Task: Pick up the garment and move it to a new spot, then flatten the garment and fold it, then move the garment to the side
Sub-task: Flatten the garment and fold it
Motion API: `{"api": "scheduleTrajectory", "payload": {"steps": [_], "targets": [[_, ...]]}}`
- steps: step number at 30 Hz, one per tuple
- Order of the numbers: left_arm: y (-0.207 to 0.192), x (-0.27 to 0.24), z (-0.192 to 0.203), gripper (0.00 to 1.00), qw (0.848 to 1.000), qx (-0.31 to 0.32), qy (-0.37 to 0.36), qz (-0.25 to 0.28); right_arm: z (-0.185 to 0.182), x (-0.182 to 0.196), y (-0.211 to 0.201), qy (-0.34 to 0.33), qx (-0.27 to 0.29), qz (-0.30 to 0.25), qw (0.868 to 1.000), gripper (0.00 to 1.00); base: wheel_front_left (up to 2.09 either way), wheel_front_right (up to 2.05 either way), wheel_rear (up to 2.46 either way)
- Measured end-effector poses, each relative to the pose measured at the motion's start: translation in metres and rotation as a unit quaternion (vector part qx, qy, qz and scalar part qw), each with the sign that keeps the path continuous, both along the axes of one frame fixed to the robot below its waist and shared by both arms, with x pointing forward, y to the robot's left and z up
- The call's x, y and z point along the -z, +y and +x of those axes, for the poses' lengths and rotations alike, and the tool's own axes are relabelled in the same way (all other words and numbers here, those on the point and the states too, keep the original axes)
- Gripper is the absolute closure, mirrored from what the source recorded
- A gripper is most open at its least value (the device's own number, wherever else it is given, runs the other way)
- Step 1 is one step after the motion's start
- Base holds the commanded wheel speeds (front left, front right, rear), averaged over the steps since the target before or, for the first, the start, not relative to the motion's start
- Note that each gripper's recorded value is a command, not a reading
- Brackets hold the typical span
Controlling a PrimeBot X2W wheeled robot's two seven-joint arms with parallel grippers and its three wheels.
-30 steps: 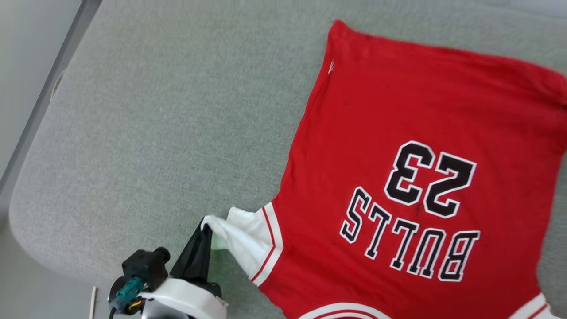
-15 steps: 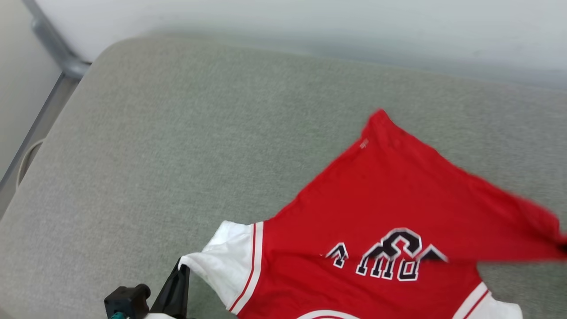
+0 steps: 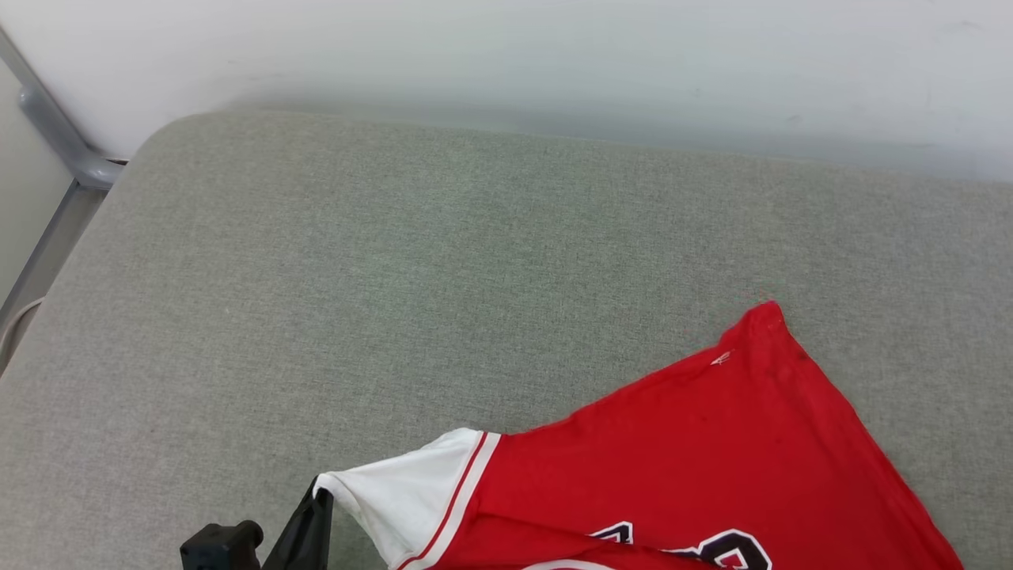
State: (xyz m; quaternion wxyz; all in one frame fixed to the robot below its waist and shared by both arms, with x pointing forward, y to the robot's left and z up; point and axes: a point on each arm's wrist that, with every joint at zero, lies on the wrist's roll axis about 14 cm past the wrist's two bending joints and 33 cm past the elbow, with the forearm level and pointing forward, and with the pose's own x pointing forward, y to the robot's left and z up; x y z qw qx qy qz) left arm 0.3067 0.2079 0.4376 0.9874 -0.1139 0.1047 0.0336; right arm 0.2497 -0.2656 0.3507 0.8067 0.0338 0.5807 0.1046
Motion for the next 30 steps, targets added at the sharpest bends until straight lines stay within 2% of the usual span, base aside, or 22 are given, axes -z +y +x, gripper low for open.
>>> {"api": "scheduleTrajectory", "payload": {"steps": [3,4,5,6,9,12,16,21,25,30], "targets": [[0.000,0.000,0.001,1.00,1.000,0.004,0.002,0.004,-0.011,0.008,0.004,0.012,0.012,0.006,1.000,1.00,0.00,0.00,0.00],[0.000,0.000,0.001,1.00,1.000,0.005,0.002,0.004,-0.012,0.009,0.005,0.009,0.014,0.006,1.000,0.84,0.00,0.00,0.00],[0.000,0.000,0.002,1.00,1.000,0.005,0.002,0.005,-0.011,0.009,0.005,0.002,0.018,0.007,1.000,0.25,0.00,0.00,0.00],[0.000,0.000,0.002,1.00,1.000,0.007,0.002,0.005,-0.008,0.008,0.007,-0.008,0.024,0.012,1.000,0.00,0.00,0.00,0.00],[-0.002,-0.001,0.003,1.00,1.000,0.009,0.001,0.006,0.008,-0.002,0.008,-0.051,0.032,0.017,0.998,0.00,0.00,0.00,0.00],[-0.002,-0.002,0.003,1.00,1.000,0.010,-0.001,0.005,0.047,-0.030,0.009,-0.131,0.032,0.024,0.991,0.00,0.00,0.00,0.00],[-0.002,-0.003,0.002,1.00,1.000,0.009,-0.002,0.004,0.093,-0.076,0.014,-0.226,0.017,0.033,0.974,0.00,0.00,0.00,0.00],[-0.001,-0.001,0.001,1.00,1.000,0.006,0.002,0.004,0.148,-0.137,0.031,-0.326,-0.029,0.032,0.945,0.00,0.00,0.00,0.00],[-0.003,-0.003,0.008,1.00,1.000,0.007,-0.002,0.002,0.183,-0.162,0.057,-0.353,-0.076,0.034,0.932,0.00,0.00,0.00,0.00],[-0.004,0.001,0.018,1.00,1.000,0.006,0.000,0.000,0.215,-0.156,0.096,-0.316,-0.151,0.023,0.937,0.00,0.00,0.00,0.00]]}}
